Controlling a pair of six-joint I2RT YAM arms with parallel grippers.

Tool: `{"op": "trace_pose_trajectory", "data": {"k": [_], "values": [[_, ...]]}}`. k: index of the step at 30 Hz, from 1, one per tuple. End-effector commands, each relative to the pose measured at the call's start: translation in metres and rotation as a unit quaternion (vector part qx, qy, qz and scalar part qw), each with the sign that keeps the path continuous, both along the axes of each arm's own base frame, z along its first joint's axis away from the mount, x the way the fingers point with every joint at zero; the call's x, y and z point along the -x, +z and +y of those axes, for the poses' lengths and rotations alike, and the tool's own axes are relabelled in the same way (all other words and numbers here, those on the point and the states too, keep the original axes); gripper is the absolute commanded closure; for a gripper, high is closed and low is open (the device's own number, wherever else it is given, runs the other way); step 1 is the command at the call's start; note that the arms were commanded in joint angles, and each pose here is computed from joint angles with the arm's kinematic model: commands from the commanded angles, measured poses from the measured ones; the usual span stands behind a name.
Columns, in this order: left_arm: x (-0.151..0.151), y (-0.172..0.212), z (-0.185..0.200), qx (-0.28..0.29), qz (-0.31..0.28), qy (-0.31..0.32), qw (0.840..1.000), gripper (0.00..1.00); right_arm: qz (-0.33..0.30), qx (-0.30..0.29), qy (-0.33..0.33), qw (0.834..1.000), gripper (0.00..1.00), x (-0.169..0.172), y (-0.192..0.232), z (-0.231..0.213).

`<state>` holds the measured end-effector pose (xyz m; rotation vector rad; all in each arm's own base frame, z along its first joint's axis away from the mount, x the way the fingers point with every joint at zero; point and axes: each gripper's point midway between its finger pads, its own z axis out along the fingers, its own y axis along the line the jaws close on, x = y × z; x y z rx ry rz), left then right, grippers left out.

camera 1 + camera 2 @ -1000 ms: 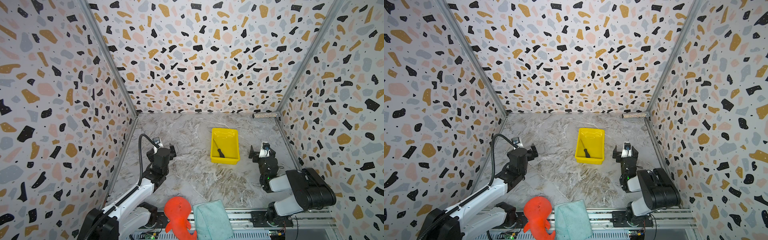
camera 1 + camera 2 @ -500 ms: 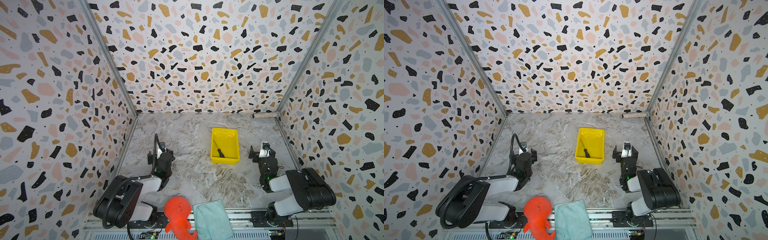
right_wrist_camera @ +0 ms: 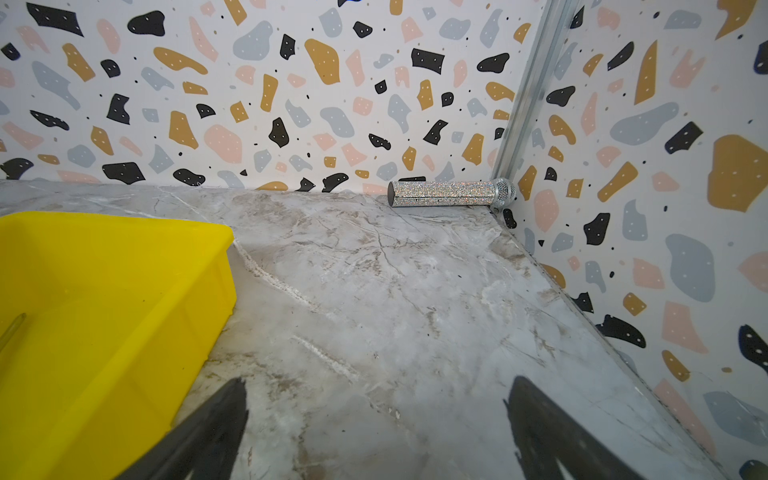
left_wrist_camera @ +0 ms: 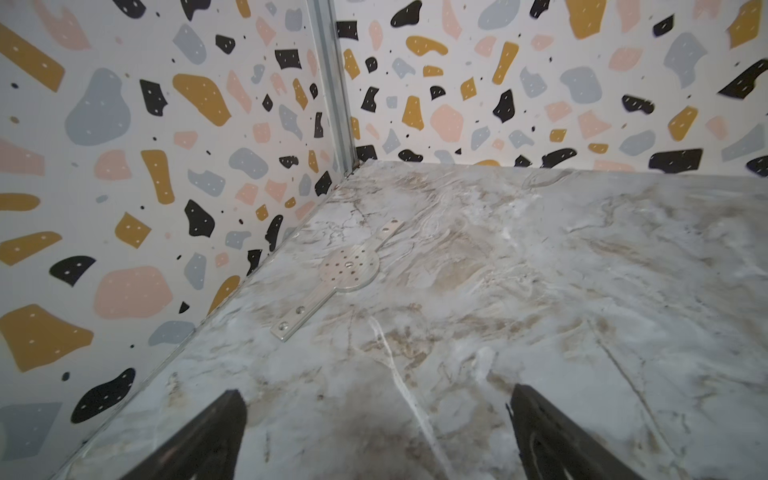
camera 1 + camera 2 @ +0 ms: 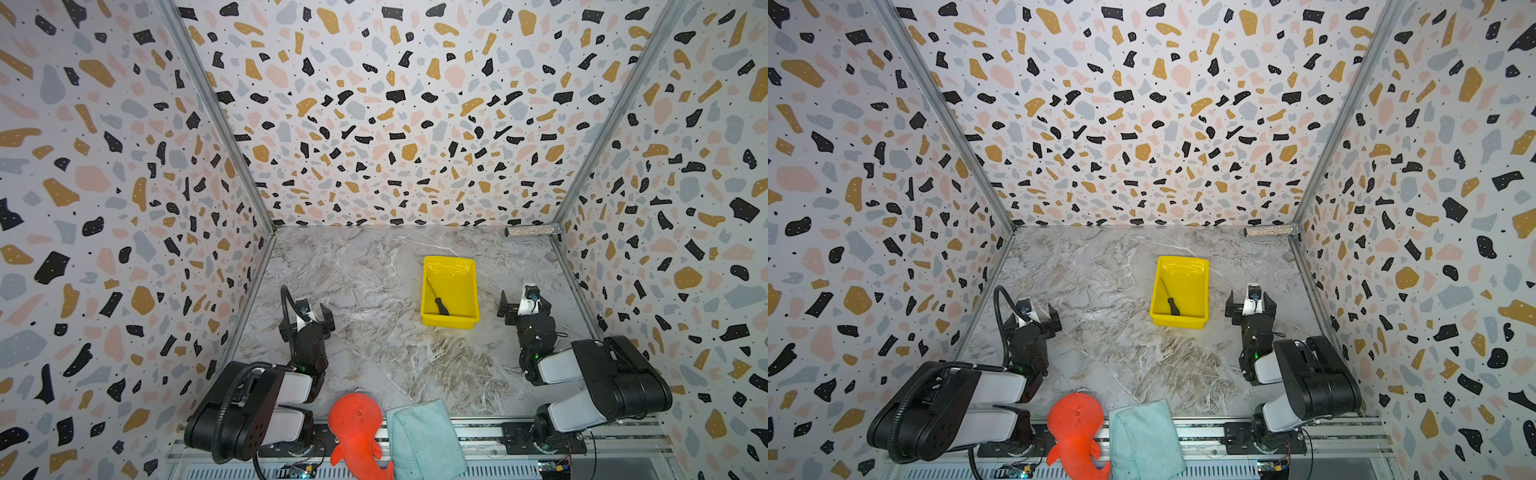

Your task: Put the screwdriver in the bin

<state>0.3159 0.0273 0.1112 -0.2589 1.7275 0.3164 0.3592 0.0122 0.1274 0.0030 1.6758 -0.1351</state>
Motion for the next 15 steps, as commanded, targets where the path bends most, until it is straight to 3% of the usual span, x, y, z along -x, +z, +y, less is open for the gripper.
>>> {"op": "trace_pose_trajectory", "data": {"k": [1, 15], "values": [[-0.0089, 0.0248, -0.0036, 0.019, -0.046, -0.006, 0.999, 0.0, -0.008, 0.001, -0.002, 1.0, 0.01, -0.0026, 0.0062, -0.0012], [-0.0087, 0.0254, -0.0033, 0.018, -0.05, -0.006, 0.999, 0.0, 0.01, -0.003, 0.005, 1.0, 0.01, -0.0047, -0.0014, -0.0011]]}}
